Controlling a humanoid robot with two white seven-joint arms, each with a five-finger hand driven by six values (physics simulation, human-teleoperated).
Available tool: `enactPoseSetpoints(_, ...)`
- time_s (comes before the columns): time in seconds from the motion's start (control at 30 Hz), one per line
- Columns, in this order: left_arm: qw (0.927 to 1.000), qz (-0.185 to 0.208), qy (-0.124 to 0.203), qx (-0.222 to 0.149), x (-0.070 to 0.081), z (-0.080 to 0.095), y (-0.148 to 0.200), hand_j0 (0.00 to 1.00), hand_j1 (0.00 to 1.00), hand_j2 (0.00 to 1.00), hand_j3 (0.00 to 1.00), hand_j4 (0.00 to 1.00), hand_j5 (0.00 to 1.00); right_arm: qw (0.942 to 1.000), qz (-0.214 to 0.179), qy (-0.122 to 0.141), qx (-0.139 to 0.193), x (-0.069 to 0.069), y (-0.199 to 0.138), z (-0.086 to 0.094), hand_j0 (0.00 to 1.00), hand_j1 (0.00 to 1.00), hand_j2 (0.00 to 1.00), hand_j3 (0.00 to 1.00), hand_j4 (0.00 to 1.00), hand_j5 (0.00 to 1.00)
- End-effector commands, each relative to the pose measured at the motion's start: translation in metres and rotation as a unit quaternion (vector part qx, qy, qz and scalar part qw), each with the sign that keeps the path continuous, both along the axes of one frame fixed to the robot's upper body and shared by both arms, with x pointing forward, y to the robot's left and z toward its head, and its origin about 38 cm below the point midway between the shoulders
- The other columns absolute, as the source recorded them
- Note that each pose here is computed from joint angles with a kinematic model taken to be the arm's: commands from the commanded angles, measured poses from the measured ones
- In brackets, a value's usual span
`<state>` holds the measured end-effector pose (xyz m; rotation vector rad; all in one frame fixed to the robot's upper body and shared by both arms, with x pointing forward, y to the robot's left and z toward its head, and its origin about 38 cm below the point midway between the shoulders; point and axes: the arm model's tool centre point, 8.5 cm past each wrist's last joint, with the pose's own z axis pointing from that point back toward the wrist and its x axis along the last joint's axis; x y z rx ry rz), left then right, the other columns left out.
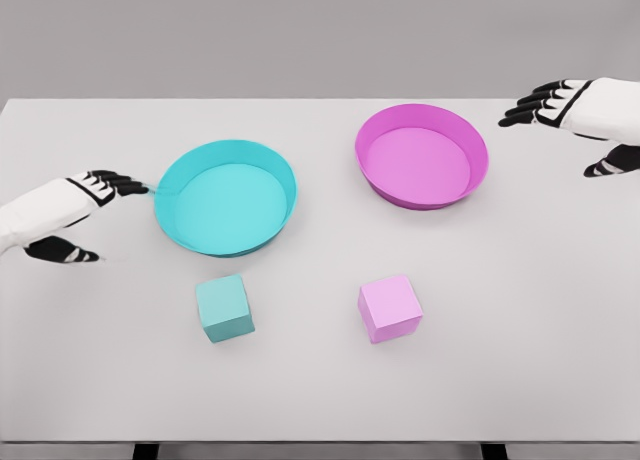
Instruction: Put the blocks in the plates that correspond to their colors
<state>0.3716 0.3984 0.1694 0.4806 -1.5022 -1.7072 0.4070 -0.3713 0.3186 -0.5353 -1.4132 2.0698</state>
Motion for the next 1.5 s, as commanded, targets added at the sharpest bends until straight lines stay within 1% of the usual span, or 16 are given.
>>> enactPoseSetpoints(0.0,0.9998,0.016,-0.004,0.007,0.002,0.008,0.014,1.0,1.0,1.0,1.0,1.0,1.0,1.0,0.0,-0.001,0.002,0.0,0.0,0.001,1.0,1.0,1.0,1.0,1.0,1.0)
enactPoseSetpoints(0.2,0.9998,0.012,-0.013,0.009,0.002,0.016,0.013,1.0,1.0,1.0,1.0,1.0,1.0,0.9998,-0.011,-0.011,0.01,0.004,-0.007,0.013,1.0,1.0,1.0,1.0,1.0,1.0)
enactPoseSetpoints(0.27,0.9996,0.002,-0.026,0.009,0.001,0.025,0.008,1.0,1.0,1.0,1.0,1.0,1.0,0.9994,-0.014,-0.031,0.003,0.007,-0.009,0.031,1.0,1.0,1.0,1.0,1.0,1.0)
enactPoseSetpoints(0.33,0.9979,-0.02,-0.056,0.026,-0.001,0.055,0.001,1.0,1.0,1.0,1.0,1.0,1.0,0.9988,0.032,-0.031,-0.021,0.003,0.021,0.033,1.0,1.0,1.0,1.0,1.0,1.0)
enactPoseSetpoints(0.4,0.9964,-0.037,-0.064,0.042,-0.002,0.07,-0.006,1.0,1.0,1.0,1.0,1.0,1.0,0.9937,0.072,-0.044,-0.074,-0.005,0.045,0.041,1.0,1.0,1.0,1.0,1.0,1.0)
enactPoseSetpoints(0.47,0.9937,-0.063,-0.075,0.056,-0.004,0.084,-0.021,1.0,1.0,1.0,1.0,1.0,1.0,0.9895,0.106,-0.034,-0.092,-0.011,0.065,0.029,1.0,1.0,1.0,1.0,1.0,1.0)
enactPoseSetpoints(0.6,0.9906,-0.088,-0.073,0.075,-0.007,0.092,-0.035,1.0,1.0,1.0,1.0,1.0,1.0,0.986,0.134,-0.014,-0.098,-0.01,0.085,0.011,1.0,1.0,1.0,1.0,1.0,1.0)
enactPoseSetpoints(0.67,0.987,-0.109,-0.076,0.089,-0.014,0.097,-0.044,1.0,1.0,1.0,1.0,1.0,1.0,0.9789,0.17,0.004,-0.114,-0.008,0.109,-0.001,1.0,1.0,1.0,1.0,1.0,1.0)
enactPoseSetpoints(0.7,0.9865,-0.114,-0.064,0.099,-0.016,0.092,-0.045,1.0,1.0,1.0,1.0,1.0,1.0,0.9764,0.181,0.011,-0.117,-0.009,0.117,-0.007,1.0,1.0,1.0,1.0,1.0,1.0)
enactPoseSetpoints(0.77,0.9815,-0.128,-0.007,0.142,-0.019,0.074,-0.047,1.0,1.0,1.0,1.0,1.0,1.0,0.9721,0.201,0.031,-0.117,-0.011,0.13,-0.024,1.0,1.0,1.0,1.0,1.0,1.0)
enactPoseSetpoints(0.83,0.9777,-0.134,0.015,0.161,-0.021,0.07,-0.047,1.0,1.0,1.0,1.0,1.0,1.0,0.9678,0.217,0.047,-0.119,-0.014,0.141,-0.038,1.0,1.0,1.0,1.0,1.0,1.0)
enactPoseSetpoints(0.9,0.9785,-0.144,0.009,0.148,-0.016,0.076,-0.056,1.0,1.0,1.0,1.0,1.0,1.0,0.9662,0.223,0.05,-0.119,-0.015,0.146,-0.041,1.0,1.0,1.0,1.0,1.0,1.0)
enactPoseSetpoints(1.03,0.9696,-0.209,0.038,0.121,-0.013,0.066,-0.095,1.0,1.0,1.0,1.0,1.0,1.0,0.9602,0.25,0.047,-0.115,-0.021,0.163,-0.042,1.0,1.0,1.0,1.0,1.0,1.0)
enactPoseSetpoints(1.23,0.966,-0.235,0.033,0.103,-0.01,0.063,-0.118,1.0,1.0,1.0,1.0,1.0,1.0,0.9516,0.273,0.057,-0.128,-0.025,0.179,-0.057,1.0,1.0,1.0,1.0,1.0,1.0)
enactPoseSetpoints(1.33,0.9602,-0.252,0.044,0.111,-0.011,0.056,-0.128,1.0,1.0,1.0,1.0,1.0,1.0,0.9442,0.291,0.064,-0.141,-0.029,0.191,-0.071,1.0,1.0,1.0,1.0,1.0,1.0)
enactPoseSetpoints(1.47,0.9515,-0.274,0.058,0.126,-0.014,0.044,-0.14,1.0,1.0,1.0,1.0,1.0,1.0,0.9395,0.302,0.071,-0.145,-0.032,0.198,-0.077,1.0,1.0,1.0,1.0,1.0,1.0)
